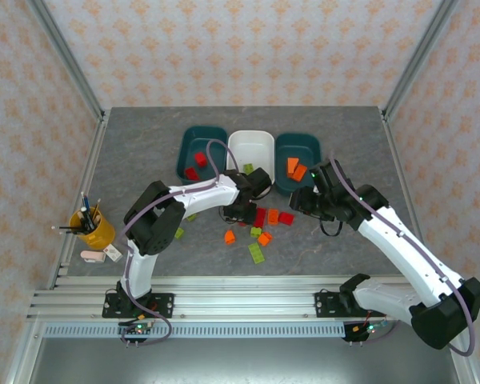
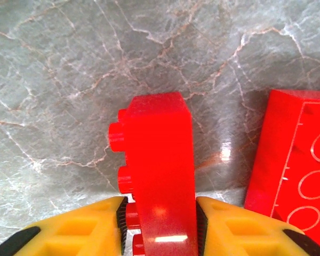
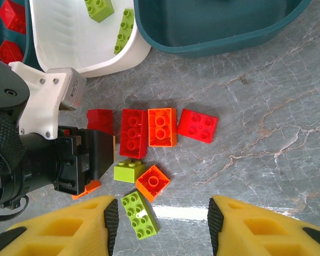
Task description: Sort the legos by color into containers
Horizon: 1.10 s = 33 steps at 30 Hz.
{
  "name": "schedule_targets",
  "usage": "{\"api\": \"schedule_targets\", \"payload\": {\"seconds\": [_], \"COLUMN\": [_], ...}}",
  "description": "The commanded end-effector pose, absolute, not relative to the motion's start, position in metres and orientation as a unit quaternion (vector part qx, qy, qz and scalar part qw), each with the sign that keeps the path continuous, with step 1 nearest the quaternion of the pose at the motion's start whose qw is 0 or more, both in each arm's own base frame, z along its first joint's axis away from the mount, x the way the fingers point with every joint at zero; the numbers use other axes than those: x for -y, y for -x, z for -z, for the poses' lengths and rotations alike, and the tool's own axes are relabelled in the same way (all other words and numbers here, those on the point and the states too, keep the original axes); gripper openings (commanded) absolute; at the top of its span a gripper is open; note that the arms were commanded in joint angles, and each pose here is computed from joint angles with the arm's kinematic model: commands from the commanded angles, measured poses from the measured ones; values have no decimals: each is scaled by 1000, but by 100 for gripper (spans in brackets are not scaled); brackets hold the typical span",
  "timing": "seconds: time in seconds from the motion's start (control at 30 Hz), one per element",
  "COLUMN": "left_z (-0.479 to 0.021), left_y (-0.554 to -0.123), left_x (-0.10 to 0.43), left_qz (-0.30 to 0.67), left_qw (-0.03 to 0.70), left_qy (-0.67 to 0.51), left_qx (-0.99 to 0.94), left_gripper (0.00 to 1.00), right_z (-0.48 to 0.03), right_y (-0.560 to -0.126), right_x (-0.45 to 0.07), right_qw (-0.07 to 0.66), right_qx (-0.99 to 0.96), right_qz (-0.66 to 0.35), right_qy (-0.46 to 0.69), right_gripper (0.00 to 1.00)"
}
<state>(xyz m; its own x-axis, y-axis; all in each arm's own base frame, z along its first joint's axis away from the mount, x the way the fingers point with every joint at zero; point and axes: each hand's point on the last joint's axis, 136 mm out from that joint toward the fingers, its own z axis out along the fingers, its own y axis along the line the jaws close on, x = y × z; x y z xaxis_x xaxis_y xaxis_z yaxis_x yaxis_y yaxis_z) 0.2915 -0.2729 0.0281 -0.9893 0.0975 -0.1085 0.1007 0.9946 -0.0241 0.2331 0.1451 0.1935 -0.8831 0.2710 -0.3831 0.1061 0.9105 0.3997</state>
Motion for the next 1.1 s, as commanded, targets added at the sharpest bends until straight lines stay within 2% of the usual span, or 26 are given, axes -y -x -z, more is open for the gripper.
{"api": "schedule_targets", "payload": {"seconds": [0.0, 0.1, 0.37, 0.5, 0.67, 0.83, 1.07], "left_z": [-24, -32, -129, -155, -160, -132, -93], "left_y": [-295, -298, -300, -324, -377, -424, -445], "left_x": [265, 263, 231, 194, 158, 144, 143], "left_qz": [-20, -25, -15, -17, -38, -58, -63], "left_qw": [60, 73, 142, 147, 144, 117, 85], "left_qy": [-51, -45, -4, 25, 32, 33, 32], "left_qx": [-997, -996, -990, -989, -988, -991, -994], "left_gripper": [33, 25, 24, 24, 24, 24, 25], "right_z": [-191, -194, -221, -232, -242, -241, -240], "right_y": [-231, -232, -233, -236, -240, -244, -245], "right_x": [-146, -146, -151, -174, -217, -244, -256], "right_qw": [215, 218, 254, 261, 256, 245, 240], "right_qx": [-954, -953, -943, -936, -929, -928, -929], "right_qz": [-185, -186, -205, -234, -266, -279, -278], "right_qy": [-101, -98, -67, -33, 11, 22, 28], "right_gripper": [49, 48, 47, 47, 47, 47, 47]}}
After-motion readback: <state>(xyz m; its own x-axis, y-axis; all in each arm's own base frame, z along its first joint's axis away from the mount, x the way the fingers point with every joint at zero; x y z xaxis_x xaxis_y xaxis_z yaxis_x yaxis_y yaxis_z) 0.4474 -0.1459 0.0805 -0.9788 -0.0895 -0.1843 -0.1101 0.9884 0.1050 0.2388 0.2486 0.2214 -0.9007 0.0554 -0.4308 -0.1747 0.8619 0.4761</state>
